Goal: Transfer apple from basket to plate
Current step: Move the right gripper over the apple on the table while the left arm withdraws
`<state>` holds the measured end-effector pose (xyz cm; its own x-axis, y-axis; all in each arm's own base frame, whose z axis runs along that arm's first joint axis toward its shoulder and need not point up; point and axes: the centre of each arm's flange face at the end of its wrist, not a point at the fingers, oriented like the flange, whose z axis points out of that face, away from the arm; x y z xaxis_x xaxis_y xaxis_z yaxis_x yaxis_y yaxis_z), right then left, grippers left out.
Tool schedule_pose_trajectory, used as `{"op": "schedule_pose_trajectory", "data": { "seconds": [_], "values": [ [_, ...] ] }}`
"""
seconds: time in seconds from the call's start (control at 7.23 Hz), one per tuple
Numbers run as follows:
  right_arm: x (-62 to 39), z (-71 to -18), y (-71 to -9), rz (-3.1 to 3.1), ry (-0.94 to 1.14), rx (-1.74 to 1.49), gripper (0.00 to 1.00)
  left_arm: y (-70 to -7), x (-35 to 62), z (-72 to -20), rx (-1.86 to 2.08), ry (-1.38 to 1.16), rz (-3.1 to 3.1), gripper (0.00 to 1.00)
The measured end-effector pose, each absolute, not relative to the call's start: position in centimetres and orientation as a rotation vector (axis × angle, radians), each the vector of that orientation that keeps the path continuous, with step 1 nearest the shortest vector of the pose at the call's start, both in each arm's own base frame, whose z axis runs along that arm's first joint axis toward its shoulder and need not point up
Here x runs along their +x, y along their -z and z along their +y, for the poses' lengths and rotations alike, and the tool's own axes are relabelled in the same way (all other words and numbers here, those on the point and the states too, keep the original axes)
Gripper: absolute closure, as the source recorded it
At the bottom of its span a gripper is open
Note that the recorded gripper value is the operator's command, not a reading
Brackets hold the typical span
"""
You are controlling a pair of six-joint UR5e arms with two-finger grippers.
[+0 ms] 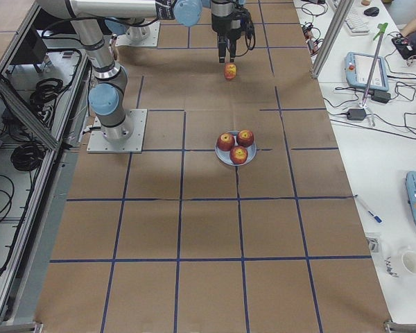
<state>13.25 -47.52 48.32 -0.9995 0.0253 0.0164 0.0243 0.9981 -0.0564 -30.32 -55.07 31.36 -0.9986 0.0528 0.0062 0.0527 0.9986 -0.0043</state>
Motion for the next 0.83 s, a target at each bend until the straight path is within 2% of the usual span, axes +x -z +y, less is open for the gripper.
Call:
{"op": "schedule_pose_trajectory", "data": {
  "seconds": [0.41,0.83],
  "values": [
    [13.6,-47.4,-48.8,-3.121,-0.112,-0.044,0.00,-44.6,-18.1,-49.0,-0.151,0.073,-3.143,0.01],
    [19.5,-49.1,-47.0,-3.126,-0.211,-0.056,0.00,-49.2,-12.2,-44.7,-0.344,0.126,-3.116,0.01]
  ]
}}
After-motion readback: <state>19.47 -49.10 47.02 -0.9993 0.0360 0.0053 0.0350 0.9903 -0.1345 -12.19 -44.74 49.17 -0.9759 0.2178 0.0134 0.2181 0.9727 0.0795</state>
